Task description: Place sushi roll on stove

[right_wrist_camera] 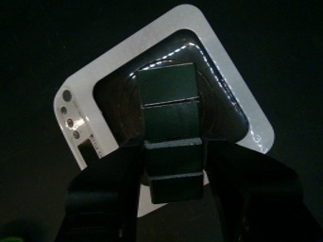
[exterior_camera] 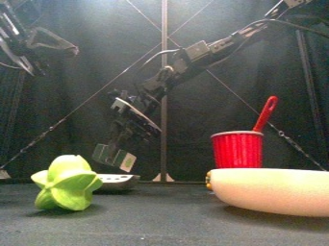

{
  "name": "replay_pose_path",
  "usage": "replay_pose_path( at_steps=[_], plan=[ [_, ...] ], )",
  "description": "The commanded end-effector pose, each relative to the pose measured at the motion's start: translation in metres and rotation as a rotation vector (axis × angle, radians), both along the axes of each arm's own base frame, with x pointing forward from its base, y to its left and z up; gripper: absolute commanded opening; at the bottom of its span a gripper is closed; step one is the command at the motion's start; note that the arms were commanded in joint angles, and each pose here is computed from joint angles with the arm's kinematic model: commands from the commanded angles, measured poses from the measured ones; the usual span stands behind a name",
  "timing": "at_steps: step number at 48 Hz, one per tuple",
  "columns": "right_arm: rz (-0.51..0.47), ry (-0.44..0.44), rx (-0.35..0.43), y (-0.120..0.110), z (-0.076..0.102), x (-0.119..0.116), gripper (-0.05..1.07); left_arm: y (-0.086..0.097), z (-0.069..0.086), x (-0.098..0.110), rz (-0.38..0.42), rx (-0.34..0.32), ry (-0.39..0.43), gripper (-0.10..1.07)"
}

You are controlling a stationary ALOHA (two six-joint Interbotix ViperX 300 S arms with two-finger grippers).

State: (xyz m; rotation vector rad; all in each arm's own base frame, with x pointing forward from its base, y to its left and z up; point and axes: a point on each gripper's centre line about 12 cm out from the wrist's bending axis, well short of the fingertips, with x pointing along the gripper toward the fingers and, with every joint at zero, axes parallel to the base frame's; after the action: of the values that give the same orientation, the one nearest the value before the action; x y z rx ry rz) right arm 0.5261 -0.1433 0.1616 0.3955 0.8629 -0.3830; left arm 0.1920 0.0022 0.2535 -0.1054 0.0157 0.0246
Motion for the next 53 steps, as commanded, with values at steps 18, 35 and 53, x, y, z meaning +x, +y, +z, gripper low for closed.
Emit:
replay_pose_path(
  at_steps=[18,35,53],
  plan=[
    [-0.002,-0.065,-0.018,-0.0027,0.0225,0.0063,0.67,0.0000,0.0041,0.0019,0.000,0.002,-0.009,-0.01],
    [-0.001,-0.059,-0.021,-0.0029,0.0230,0.0061,0.87,0.0000,0.0041,0.0019,0.000,0.002,-0.009,0.00],
    [0.010,-0.041,-0.026,-0.0016,0.0253,0.0037,0.89,0.0000,0.0041,0.0019,0.000,0.002,-0.009,0.00]
  ],
)
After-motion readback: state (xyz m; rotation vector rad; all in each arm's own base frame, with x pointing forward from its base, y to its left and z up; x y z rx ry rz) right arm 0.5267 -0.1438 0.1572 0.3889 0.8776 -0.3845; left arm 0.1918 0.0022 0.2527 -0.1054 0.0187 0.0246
